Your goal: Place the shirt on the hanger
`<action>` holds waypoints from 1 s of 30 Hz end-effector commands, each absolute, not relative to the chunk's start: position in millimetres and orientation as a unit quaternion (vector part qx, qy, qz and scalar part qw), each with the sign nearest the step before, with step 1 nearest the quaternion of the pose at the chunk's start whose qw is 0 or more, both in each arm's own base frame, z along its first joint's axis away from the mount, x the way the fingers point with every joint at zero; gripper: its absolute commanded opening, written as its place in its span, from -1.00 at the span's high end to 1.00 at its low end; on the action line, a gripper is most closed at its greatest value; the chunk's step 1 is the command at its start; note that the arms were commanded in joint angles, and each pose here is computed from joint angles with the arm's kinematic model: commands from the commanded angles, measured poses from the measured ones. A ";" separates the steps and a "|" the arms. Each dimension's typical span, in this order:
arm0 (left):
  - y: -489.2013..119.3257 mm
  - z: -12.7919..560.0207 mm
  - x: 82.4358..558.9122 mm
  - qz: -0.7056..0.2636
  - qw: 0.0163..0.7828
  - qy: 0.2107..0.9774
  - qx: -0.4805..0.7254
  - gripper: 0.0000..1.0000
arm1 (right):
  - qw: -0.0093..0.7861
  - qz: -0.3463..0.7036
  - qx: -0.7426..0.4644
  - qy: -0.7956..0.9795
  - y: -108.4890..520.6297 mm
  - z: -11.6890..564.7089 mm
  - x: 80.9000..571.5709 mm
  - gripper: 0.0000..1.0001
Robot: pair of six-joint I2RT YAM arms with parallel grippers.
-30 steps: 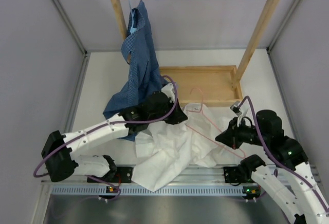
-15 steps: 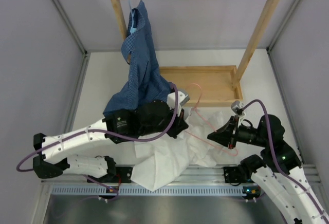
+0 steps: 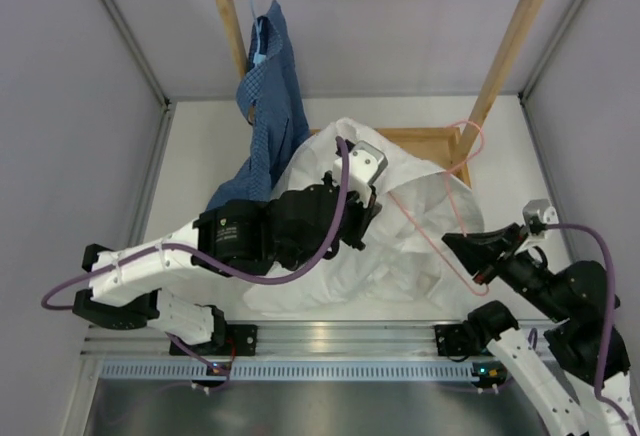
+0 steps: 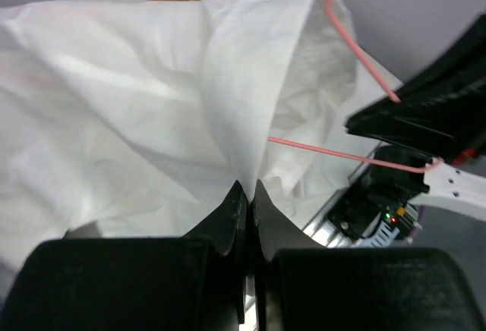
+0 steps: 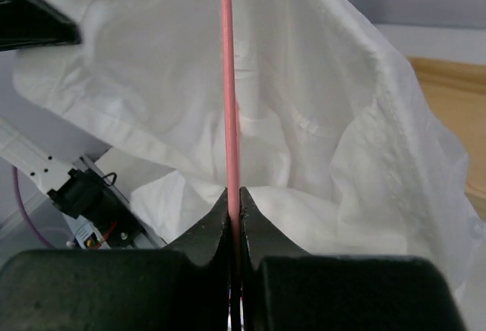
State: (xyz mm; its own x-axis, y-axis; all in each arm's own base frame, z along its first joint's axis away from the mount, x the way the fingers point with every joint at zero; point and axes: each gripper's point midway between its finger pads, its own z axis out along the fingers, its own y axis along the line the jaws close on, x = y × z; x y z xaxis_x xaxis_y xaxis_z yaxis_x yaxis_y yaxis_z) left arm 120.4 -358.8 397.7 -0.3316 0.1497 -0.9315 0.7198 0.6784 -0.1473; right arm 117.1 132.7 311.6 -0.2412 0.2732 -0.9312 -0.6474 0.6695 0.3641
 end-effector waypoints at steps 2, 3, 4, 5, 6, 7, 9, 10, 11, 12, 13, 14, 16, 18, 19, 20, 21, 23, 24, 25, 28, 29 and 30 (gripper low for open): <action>-337.3 430.6 150.5 -0.232 0.572 0.754 0.225 1.00 | 0.569 0.420 -0.196 0.679 149.2 321.1 97.5 1.00; -341.1 427.8 150.2 -0.229 0.570 0.754 0.231 1.00 | 0.548 0.442 -0.217 0.676 157.7 317.8 90.5 1.00; -342.4 426.8 150.4 -0.227 0.570 0.754 0.233 1.00 | 0.531 0.457 -0.233 0.675 163.6 314.8 84.6 1.00; -342.6 425.7 151.1 -0.225 0.570 0.754 0.235 1.00 | 0.508 0.482 -0.260 0.665 170.2 313.9 71.6 1.00; -344.6 421.5 151.2 -0.220 0.569 0.756 0.239 1.00 | 0.499 0.493 -0.271 0.659 173.1 311.1 66.4 1.00; -345.5 419.3 150.6 -0.219 0.567 0.756 0.242 1.00 | 0.497 0.503 -0.275 0.651 174.8 312.6 63.0 1.00; -348.1 414.5 149.9 -0.218 0.565 0.756 0.248 1.00 | 0.488 0.519 -0.287 0.640 177.4 310.0 54.4 1.00; -349.8 413.0 149.5 -0.220 0.563 0.756 0.251 1.00 | 0.488 0.526 -0.286 0.635 178.6 312.0 53.7 1.00; -351.3 412.8 148.9 -0.221 0.563 0.756 0.252 1.00 | 0.481 0.529 -0.284 0.639 179.7 307.5 54.6 1.00; -353.7 409.5 148.2 -0.220 0.559 0.757 0.256 1.00 | 0.480 0.527 -0.285 0.641 180.2 305.4 56.1 1.00; -356.2 407.9 145.7 -0.225 0.554 0.757 0.262 1.00 | 0.477 0.524 -0.285 0.645 180.8 302.9 58.5 1.00; -358.2 405.7 144.1 -0.228 0.550 0.758 0.267 1.00 | 0.475 0.514 -0.272 0.660 180.2 297.6 66.1 1.00; -364.3 397.6 137.7 -0.237 0.536 0.758 0.286 1.00 | 0.478 0.505 -0.261 0.670 180.9 294.9 76.3 1.00; -369.1 389.5 134.1 -0.240 0.525 0.760 0.298 1.00 | 0.483 0.506 -0.256 0.668 182.6 296.4 81.5 1.00; -371.5 383.7 132.2 -0.239 0.519 0.762 0.305 1.00 | 0.489 0.504 -0.254 0.665 183.1 298.6 85.4 1.00; -378.3 375.9 127.1 -0.245 0.506 0.763 0.320 1.00 | 0.506 0.503 -0.253 0.653 183.7 306.6 89.8 1.00; -381.9 373.6 124.7 -0.249 0.500 0.762 0.327 1.00 | 0.518 0.495 -0.242 0.654 182.6 308.7 97.7 1.00; -392.7 364.1 116.7 -0.259 0.480 0.763 0.347 1.00 | 0.537 0.490 -0.236 0.645 182.7 316.4 105.9 1.00; -396.3 360.9 114.1 -0.262 0.473 0.763 0.353 1.00 | 0.542 0.487 -0.232 0.644 183.0 317.3 110.2 1.00; -398.6 363.1 112.3 -0.268 0.471 0.762 0.355 1.00 | 0.544 0.481 -0.223 0.650 183.3 312.3 117.7 1.00; -406.4 365.5 104.1 -0.287 0.459 0.758 0.364 1.00 | 0.566 0.481 -0.207 0.636 182.8 310.5 127.4 1.00; -407.7 372.3 103.3 -0.295 0.461 0.754 0.363 1.00 | 0.570 0.486 -0.202 0.631 182.7 310.9 127.0 1.00; -409.2 375.3 101.2 -0.300 0.461 0.751 0.365 1.00 | 0.583 0.490 -0.201 0.617 182.3 315.8 127.2 1.00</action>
State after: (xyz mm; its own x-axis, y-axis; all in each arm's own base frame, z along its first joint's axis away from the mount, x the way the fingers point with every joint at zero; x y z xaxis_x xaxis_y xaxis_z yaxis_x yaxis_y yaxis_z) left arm 116.8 -398.9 346.8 -0.3125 0.3291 -0.8911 0.7775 0.6275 -0.0409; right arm 116.3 184.5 281.5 -0.3899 0.2045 -0.8979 -0.7836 0.4385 0.4401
